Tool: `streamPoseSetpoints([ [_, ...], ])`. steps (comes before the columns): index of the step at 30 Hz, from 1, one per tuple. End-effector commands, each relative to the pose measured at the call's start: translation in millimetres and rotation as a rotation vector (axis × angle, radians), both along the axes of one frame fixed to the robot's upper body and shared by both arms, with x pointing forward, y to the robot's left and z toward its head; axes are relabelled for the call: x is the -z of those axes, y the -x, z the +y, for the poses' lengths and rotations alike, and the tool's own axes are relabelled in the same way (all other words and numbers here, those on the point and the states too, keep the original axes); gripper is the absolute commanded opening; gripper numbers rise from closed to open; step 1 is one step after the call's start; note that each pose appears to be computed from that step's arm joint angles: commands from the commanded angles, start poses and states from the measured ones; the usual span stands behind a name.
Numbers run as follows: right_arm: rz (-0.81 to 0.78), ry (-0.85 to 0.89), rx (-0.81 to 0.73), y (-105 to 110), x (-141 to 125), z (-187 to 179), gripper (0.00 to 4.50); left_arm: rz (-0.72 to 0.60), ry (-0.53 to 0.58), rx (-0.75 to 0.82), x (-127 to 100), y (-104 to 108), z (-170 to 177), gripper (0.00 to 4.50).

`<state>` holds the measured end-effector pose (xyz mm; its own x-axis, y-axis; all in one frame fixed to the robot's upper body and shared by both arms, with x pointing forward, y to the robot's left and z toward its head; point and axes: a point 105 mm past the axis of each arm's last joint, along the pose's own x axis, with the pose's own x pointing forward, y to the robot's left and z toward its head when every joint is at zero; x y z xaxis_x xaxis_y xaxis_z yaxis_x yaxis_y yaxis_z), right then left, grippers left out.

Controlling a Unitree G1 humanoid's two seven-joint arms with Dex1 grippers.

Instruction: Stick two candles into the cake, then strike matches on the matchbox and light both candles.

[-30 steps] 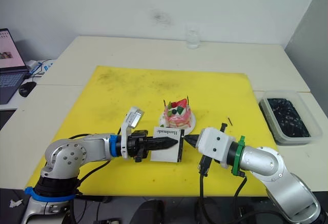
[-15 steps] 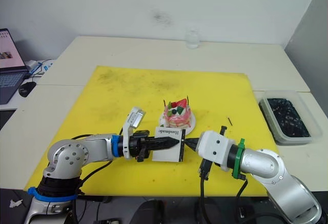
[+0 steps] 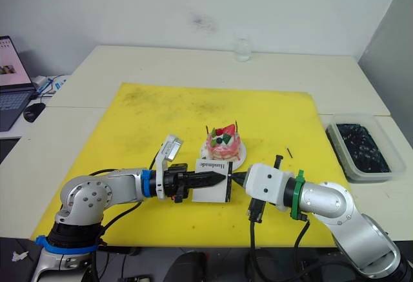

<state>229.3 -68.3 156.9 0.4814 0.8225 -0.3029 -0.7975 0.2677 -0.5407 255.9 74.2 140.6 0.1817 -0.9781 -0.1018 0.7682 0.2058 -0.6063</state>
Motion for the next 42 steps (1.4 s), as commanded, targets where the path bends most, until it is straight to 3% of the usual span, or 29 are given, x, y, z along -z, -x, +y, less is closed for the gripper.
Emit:
streamPoseSetpoints([
  [1, 0.032, 0.037, -0.074, 9.1, 9.9, 5.2, 0.04, -0.117, 0.074, 0.072, -28.9, 6.0, -14.2, 0.0],
  [4, 0.047, 0.11, -0.155, 19.4, 22.6, 3.2, 0.04, -0.193, 0.08, 0.058, -46.8, -4.1, -11.7, 0.0],
  [9, 0.083, 0.175, -0.239, 38.8, 31.8, -7.5, 0.04, -0.415, 0.093, -0.029, -107.1, -32.8, 6.3, 0.0],
  [14, 0.056, 0.129, -0.161, 27.3, 17.1, -14.4, 0.04, -0.459, 0.089, -0.004, -120.4, -24.1, 8.6, 0.0],
  [19, 0.029, 0.062, -0.084, 16.8, -1.6, -17.9, 0.04, -0.381, 0.035, 0.009, -95.9, -8.3, 17.7, 0.0],
  [26, -0.064, -0.066, -0.083, 3.6, -51.6, 0.5, 0.04, -0.2, -0.111, -0.122, -33.3, 1.5, 54.4, 0.0],
  [32, -0.197, -0.088, -0.036, -36.6, -76.7, 22.2, 0.04, -0.133, -0.189, -0.166, 2.9, 6.9, 70.6, 0.0],
  [37, -0.244, -0.064, -0.001, -62.1, -73.2, 39.3, 0.04, -0.125, -0.186, -0.141, 12.7, 12.7, 63.8, 0.0],
  [42, -0.255, -0.062, 0.018, -71.5, -66.9, 47.7, 0.04, -0.131, -0.175, -0.129, 13.0, 14.1, 58.7, 0.0],
])
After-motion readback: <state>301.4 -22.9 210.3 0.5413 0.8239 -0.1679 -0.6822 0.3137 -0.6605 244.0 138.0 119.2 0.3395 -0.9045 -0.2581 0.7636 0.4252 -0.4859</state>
